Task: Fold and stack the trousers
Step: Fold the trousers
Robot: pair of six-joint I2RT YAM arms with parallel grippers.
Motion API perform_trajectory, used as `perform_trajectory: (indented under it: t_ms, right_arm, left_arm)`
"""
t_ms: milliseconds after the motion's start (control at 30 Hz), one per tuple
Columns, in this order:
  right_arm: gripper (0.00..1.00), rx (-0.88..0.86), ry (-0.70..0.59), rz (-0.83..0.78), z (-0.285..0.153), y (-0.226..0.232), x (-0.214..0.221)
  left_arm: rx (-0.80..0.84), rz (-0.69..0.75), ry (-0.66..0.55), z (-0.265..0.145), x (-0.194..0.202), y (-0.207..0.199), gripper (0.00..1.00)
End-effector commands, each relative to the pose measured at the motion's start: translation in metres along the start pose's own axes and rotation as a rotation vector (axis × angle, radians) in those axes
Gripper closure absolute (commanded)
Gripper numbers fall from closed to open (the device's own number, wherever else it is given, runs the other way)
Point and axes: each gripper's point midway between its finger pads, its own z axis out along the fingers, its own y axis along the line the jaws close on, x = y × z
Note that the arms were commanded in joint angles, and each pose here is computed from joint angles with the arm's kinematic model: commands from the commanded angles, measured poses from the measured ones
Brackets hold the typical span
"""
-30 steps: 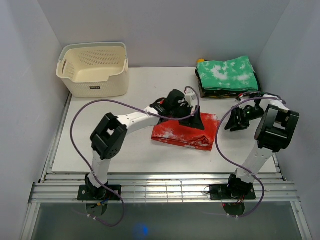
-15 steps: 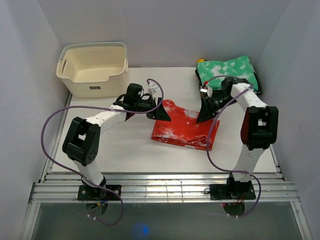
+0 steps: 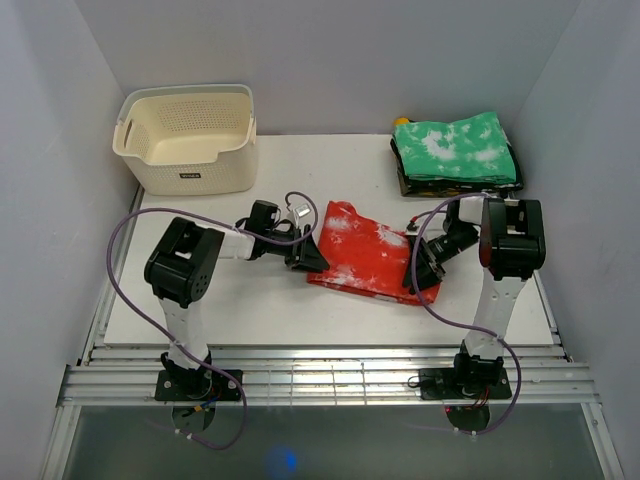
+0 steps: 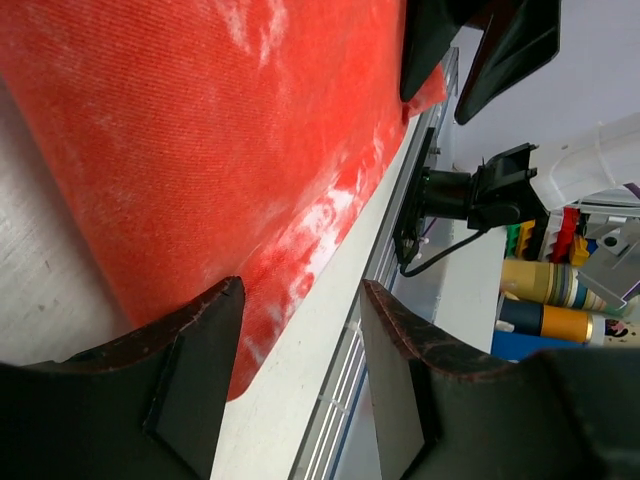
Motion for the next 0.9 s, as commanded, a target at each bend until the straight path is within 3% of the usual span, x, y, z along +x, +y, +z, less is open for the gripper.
perform_trajectory:
  t_ms: [0, 100, 267, 433, 567, 700, 867]
  right_arm:
    - [0.39, 0.327, 0.067, -0.101, -0.03, -0.081, -0.007]
    - [0.36, 0.225, -0.006, -0.197, -0.049, -0.031, -0.031]
    - [0.27, 0.349, -0.201, -0.42, -0.104, 0.028, -0.08]
    - [0.31, 0.289, -0.322, -0.426, -0.107, 0.041, -0.106]
    - [0.34, 0.178, -0.365, -0.363, -0.09, 0.031, -0.121]
    - [0.36, 0.139, -0.357, -0.285, -0.074, -0.019, -0.134]
    - [0.4, 0.186, -0.294, -0.241, -0.054, -0.083, -0.144]
  left_arm:
    - [-0.064, -0.03, -0.02, -0.009, 0.009, 0.018, 0.38]
    - [-0.006, 0.061, -0.023, -0.02, 0.008, -0.01, 0.38]
    - [0.103, 0.371, -0.104, -0.048, -0.019, -0.09, 0.36]
    - [0.116, 0.432, -0.144, -0.032, -0.049, -0.113, 0.3]
    - [0.127, 0.358, -0.183, -0.006, -0.077, -0.098, 0.29]
    - [0.155, 0.3, -0.236, 0.022, -0.107, -0.066, 0.3]
    - [0.088, 0.139, -0.241, 0.049, -0.125, 0.017, 0.33]
